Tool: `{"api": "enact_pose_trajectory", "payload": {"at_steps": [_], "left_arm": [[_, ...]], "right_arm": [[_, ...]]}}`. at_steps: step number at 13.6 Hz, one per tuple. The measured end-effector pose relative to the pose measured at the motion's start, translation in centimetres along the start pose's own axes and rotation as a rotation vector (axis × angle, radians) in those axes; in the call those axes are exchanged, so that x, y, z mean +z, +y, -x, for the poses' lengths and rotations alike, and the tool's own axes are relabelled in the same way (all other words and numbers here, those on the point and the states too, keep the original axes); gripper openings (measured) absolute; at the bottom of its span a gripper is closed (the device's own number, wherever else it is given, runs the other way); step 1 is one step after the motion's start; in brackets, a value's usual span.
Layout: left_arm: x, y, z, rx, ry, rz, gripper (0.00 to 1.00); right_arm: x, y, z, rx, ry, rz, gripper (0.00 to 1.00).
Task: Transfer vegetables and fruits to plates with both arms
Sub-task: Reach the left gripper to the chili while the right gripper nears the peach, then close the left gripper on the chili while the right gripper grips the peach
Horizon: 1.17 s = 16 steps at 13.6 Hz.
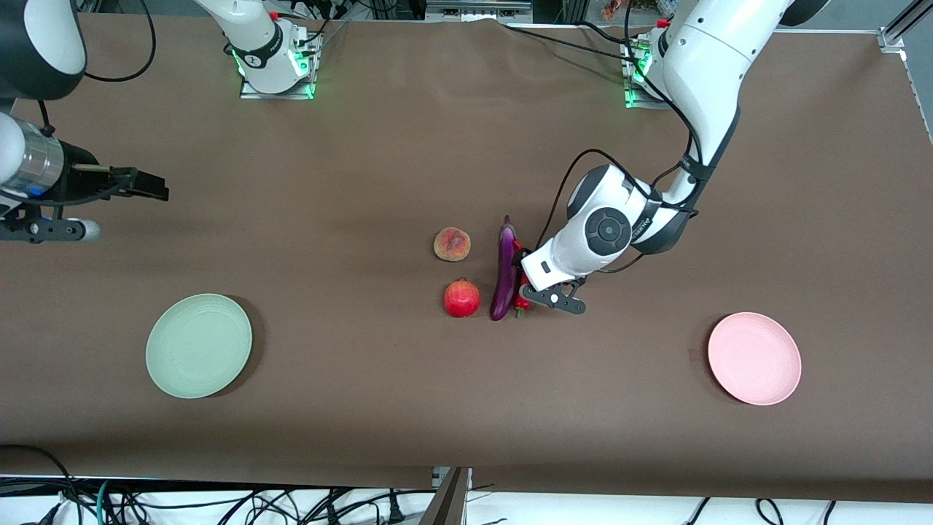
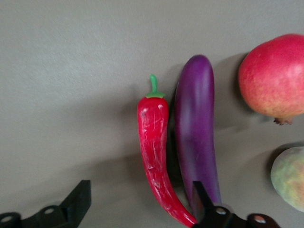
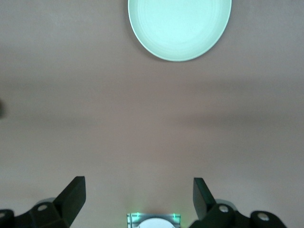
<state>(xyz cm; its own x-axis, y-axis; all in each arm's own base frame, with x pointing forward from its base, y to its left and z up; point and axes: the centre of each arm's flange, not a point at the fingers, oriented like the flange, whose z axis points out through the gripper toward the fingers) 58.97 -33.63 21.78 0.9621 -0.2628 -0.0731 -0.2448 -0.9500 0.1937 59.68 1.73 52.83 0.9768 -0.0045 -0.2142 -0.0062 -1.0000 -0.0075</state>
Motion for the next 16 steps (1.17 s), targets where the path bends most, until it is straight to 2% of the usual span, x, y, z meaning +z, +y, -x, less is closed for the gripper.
{"api": "enact_pose_trajectory", "payload": {"at_steps": [2,3,7,10,12,16], "left_arm": [[0.8,-0.1,0.3,-0.001,-0.01,-0.001,0.66],[0.9,-0.1,0.3,-0.001,-0.01,-0.001,0.57],[1.9,0.2,0.3,-0.002,0.003,0.004,0.56],[2.7,0.8,0.5,-0.008,0.003,0.005,0.57],[3.0,0.8,0.6,-0.002,0.006,0.0,0.56],[4.6,0.5,0.9,0.02,0.014,-0.023,0.48]], "right_arm": [[1.8,-2.8,-2.1,-0.041,0.032,-0.005,1.0],[3.0,-5.0,-3.2,-0.061,0.051,-0.003,1.0],[9.2,-15.0,-6.8,-0.002,0.104,-0.086,1.0],[13.6,-22.4,-8.4,0.047,0.197,-0.123,1.0],[16.2,-27.4,-8.5,0.075,0.255,-0.153,1.0],[21.1,-34.9,-7.7,0.105,0.336,-0.212,1.0]]}}
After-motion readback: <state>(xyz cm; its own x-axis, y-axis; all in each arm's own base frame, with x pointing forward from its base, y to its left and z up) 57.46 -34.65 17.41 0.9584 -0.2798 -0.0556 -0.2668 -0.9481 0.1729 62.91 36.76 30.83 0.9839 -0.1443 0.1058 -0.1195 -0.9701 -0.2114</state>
